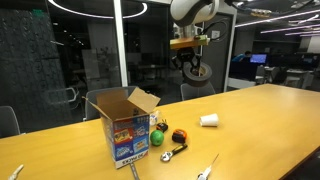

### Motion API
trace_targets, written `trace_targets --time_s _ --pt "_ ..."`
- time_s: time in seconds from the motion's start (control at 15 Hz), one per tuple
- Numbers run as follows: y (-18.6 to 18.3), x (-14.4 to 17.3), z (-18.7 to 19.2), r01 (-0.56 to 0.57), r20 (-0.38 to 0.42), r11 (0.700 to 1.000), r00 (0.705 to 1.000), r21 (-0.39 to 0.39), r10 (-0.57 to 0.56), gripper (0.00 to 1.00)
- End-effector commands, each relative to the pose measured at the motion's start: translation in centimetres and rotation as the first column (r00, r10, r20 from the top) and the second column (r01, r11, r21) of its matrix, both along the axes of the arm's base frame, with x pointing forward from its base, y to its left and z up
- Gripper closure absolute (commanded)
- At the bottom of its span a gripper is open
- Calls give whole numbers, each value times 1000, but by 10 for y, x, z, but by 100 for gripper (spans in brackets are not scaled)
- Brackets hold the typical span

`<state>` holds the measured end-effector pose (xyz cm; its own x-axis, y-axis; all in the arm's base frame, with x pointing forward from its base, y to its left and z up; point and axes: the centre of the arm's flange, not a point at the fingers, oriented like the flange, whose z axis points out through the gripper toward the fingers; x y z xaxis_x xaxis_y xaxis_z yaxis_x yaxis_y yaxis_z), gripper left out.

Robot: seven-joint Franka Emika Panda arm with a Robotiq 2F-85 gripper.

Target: Put the black tape in the box

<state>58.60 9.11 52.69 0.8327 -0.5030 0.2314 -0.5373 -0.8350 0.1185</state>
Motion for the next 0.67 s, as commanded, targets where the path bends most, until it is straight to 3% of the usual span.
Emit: trace_targets --time_s 0.0,0.6 --pt "33 32 21 -120 68 992 991 42 117 79" --pt "133 82 -6 -428 19 900 904 81 428 80"
